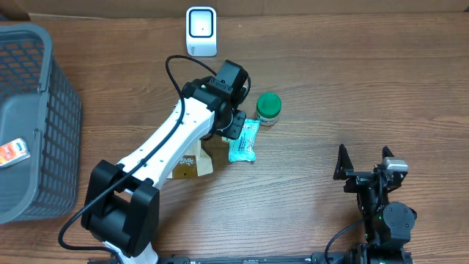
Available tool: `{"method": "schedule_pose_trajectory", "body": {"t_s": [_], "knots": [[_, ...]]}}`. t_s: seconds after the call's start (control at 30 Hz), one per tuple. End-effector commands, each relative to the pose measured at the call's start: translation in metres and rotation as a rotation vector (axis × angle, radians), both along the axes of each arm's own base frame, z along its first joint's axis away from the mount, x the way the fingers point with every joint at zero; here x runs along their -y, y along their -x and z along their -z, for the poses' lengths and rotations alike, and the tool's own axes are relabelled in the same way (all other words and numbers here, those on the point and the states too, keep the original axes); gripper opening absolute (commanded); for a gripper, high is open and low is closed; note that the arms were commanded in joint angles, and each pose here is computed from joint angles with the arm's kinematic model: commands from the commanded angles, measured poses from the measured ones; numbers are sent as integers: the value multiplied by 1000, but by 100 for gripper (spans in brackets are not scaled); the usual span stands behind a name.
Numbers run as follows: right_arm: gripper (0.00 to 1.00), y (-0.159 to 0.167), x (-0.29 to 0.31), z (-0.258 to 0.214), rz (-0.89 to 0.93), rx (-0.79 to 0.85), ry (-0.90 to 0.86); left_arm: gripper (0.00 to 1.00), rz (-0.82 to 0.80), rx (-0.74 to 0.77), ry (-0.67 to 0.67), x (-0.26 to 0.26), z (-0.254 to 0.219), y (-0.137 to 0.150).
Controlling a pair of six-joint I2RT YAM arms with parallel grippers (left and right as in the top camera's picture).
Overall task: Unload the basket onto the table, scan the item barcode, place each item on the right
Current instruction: 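Lift a second mint-green packet out and place it beside the first, then move the left gripper back into the basket above the orange box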
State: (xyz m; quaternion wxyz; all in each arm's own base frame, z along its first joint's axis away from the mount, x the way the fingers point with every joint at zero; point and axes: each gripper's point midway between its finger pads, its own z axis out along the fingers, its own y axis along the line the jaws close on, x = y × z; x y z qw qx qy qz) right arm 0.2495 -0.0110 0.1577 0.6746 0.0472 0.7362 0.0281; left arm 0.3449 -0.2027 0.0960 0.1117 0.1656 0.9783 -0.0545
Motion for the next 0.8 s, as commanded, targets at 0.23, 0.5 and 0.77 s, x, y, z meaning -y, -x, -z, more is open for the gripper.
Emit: {"method": "schedule_pose_trajectory", "body": {"t_s": [0.23, 0.5, 0.77], "knots": [[100, 0, 1, 3, 7, -2, 0, 51, -18, 100, 45, 7, -45, -29], [100, 0, 1, 3, 7, -2, 0, 50, -114, 315, 147, -27, -174, -57], [100, 0, 1, 3, 7, -2, 0, 51, -334, 543, 189, -129, -282, -43]]}}
